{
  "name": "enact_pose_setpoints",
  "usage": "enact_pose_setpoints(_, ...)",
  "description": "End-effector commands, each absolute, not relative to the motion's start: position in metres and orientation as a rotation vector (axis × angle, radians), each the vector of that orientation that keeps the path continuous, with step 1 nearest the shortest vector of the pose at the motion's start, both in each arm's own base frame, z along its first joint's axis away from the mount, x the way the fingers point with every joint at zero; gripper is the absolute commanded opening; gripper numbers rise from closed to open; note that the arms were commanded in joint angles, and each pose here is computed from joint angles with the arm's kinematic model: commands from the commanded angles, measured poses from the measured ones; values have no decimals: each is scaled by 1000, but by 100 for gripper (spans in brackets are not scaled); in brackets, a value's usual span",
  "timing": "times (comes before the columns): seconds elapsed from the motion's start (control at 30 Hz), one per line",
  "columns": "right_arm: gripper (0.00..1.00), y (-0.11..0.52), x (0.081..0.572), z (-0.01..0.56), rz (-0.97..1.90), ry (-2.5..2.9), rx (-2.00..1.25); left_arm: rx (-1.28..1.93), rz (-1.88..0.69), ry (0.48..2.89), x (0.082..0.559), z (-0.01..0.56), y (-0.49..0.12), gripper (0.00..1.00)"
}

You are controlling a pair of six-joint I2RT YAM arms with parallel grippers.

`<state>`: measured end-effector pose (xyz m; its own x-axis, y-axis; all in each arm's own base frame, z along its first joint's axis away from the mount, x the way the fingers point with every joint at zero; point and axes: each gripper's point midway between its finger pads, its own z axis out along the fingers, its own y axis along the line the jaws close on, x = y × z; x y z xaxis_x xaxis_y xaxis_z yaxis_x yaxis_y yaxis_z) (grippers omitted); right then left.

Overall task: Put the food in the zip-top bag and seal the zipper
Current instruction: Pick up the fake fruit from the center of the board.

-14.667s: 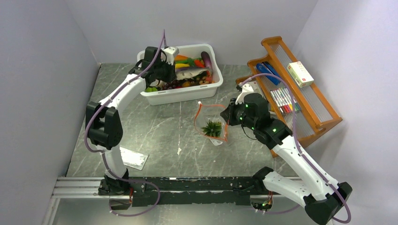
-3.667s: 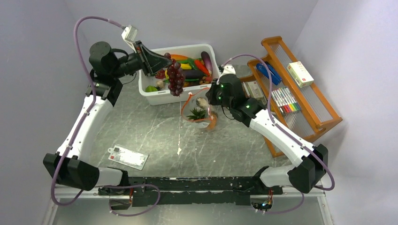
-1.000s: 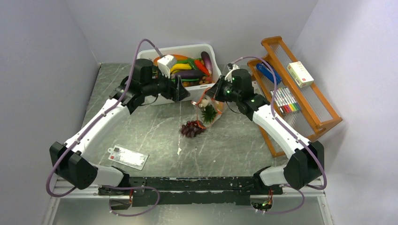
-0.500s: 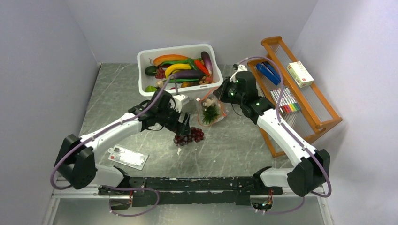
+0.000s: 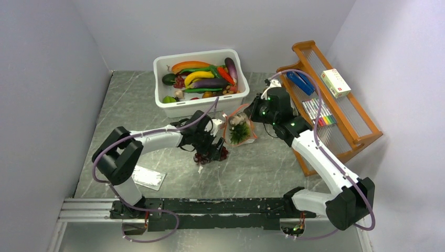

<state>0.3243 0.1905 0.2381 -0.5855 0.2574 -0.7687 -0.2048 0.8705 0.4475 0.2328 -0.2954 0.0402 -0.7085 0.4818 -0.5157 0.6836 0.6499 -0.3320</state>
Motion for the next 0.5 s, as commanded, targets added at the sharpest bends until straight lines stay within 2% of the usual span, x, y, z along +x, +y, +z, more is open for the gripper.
enact_pose_setpoints(0.0,0,182,326,235,593,2103,44,972,-667,2467,236,27,-302,88)
enact_pose_setpoints(0.07,0,183,326,236,601,2098,45,982,-654,2471,234,27,-302,71)
enact_pose_setpoints(0.17,0,185,326,235,608,2102,46,965,-646,2446,234,43,-302,33)
enact_pose_setpoints(0.2,0,184,326,234,607,2105,49,954,-643,2435,234,50,-301,26)
enact_pose_setpoints(0.23,0,185,326,233,611,2106,52,940,-643,2423,233,60,-300,24)
enact_pose_setpoints(0.33,0,187,325,232,627,2113,56,893,-622,2402,233,81,-292,31)
enact_pose_setpoints(0.47,0,191,325,233,659,2115,75,793,-608,2340,235,118,-283,27)
